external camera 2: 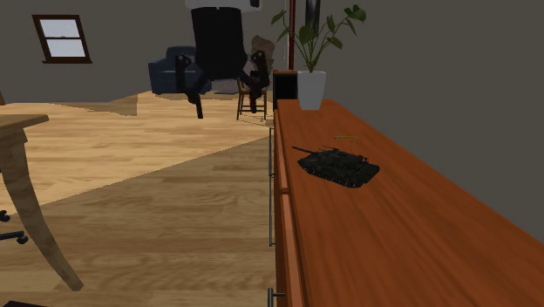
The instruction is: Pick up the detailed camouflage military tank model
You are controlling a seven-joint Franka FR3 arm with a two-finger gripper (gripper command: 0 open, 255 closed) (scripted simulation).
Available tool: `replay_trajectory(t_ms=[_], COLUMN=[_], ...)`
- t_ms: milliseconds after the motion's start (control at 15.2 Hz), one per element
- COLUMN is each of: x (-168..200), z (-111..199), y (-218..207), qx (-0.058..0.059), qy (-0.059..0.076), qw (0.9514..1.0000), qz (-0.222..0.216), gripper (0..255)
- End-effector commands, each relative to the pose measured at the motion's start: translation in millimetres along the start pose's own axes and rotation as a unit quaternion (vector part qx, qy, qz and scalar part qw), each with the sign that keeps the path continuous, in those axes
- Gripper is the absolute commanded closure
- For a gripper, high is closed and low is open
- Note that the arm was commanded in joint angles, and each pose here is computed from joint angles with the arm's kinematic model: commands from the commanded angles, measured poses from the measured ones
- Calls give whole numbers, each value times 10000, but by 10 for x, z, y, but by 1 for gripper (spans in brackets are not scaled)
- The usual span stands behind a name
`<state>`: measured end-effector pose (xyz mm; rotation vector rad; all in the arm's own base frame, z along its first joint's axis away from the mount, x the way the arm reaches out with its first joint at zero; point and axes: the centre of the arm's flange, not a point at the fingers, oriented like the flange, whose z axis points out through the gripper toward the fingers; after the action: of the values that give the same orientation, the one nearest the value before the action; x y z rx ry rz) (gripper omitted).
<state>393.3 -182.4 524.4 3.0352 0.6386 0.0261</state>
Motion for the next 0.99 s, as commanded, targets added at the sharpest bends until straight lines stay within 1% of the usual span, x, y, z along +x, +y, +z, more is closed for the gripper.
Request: replay_trajectory(t_ms=[0,462,924], x=[43,236,519], z=[101,388,679], y=[254,1119,1957], qx=[0,25,49], qy=[-8,-22,-36], qw=[9999,9975,9923], qz=[-167,-702,-1235], gripper=[0,0,0])
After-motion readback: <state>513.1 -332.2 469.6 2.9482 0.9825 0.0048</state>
